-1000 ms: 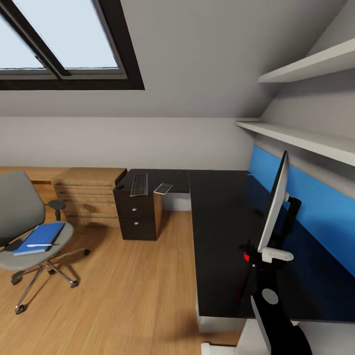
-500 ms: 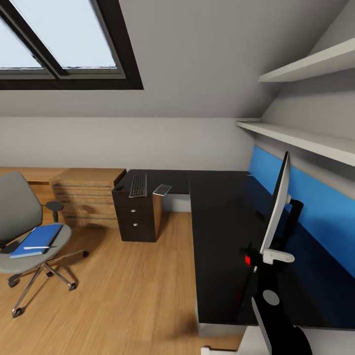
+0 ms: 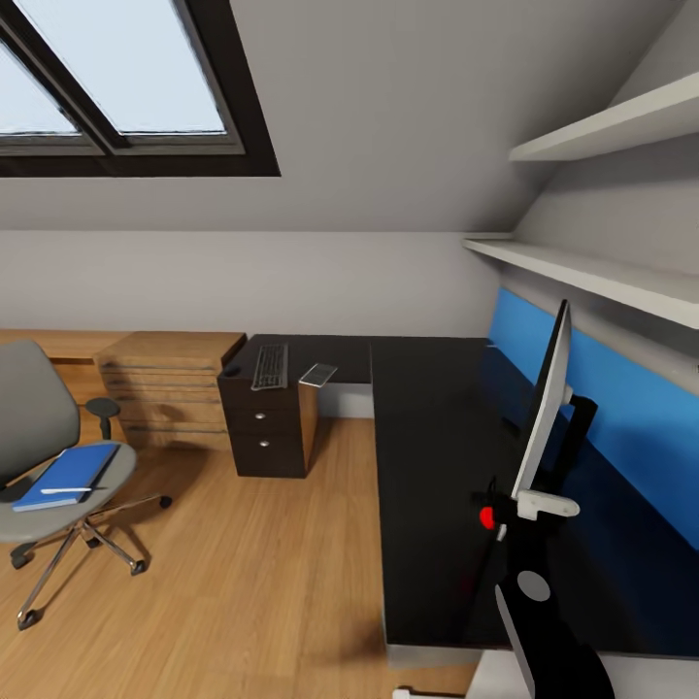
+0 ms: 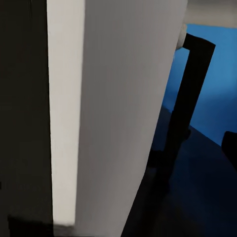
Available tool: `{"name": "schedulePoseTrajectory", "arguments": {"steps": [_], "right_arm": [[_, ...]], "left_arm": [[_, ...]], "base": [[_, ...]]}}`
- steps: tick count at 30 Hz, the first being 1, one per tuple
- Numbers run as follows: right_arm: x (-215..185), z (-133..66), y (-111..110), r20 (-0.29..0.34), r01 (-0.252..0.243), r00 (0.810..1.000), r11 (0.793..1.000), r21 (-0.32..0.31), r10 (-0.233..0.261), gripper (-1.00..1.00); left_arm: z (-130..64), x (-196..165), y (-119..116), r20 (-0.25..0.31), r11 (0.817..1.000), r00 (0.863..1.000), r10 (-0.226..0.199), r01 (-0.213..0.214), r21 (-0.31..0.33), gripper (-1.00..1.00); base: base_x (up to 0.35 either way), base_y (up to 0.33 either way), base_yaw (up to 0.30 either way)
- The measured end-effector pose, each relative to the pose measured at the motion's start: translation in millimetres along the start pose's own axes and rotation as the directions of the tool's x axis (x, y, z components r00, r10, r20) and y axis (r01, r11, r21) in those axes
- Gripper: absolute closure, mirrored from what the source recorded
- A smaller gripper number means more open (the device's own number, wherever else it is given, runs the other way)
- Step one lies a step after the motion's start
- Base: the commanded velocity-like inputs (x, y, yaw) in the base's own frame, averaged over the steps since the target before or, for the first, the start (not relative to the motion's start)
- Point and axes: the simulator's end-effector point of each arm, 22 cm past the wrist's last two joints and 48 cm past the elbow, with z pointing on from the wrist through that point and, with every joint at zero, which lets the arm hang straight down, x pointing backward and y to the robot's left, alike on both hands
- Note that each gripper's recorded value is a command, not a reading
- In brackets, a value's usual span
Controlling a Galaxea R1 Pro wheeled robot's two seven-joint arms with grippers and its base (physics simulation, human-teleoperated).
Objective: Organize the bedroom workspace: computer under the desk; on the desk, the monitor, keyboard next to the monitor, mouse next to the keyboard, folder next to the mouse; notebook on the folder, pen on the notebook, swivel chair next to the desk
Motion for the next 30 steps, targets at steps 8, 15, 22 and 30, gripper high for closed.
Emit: {"name": "schedulePoseTrajectory", "arguments": {"steps": [8,15,22,30], "right_arm": [[-0.5,0.1,0.5,0.001,0.001,1.0,1.0,-0.002,-0.001,-1.0],[8.0,-0.4,2.3,-0.015,0.008,1.0,1.0,-0.006,-0.008,-1.0],[9.7,-1.0,2.5,-0.019,0.01,1.0,1.0,-0.007,-0.01,-1.0],[10.4,-1.2,2.4,-0.02,0.01,1.0,1.0,-0.006,-0.01,-1.0]], "left_arm": [[0.0,0.0,0.0,0.0,1.0,1.0,-0.001,0.001,0.0,-1.0],[0.5,-0.3,0.8,0.0,1.0,1.0,-0.001,0.001,-0.001,-1.0],[0.4,-0.3,1.0,0.0,1.0,1.0,-0.001,0.001,-0.001,-1.0],[0.3,-0.3,1.2,0.0,1.0,1.0,-0.001,0.001,-0.002,-1.0]], "base": [[-0.082,-0.119,0.0],[-0.255,-0.051,0.0],[-0.167,-0.27,0.0],[-0.064,-0.24,0.0]]}}
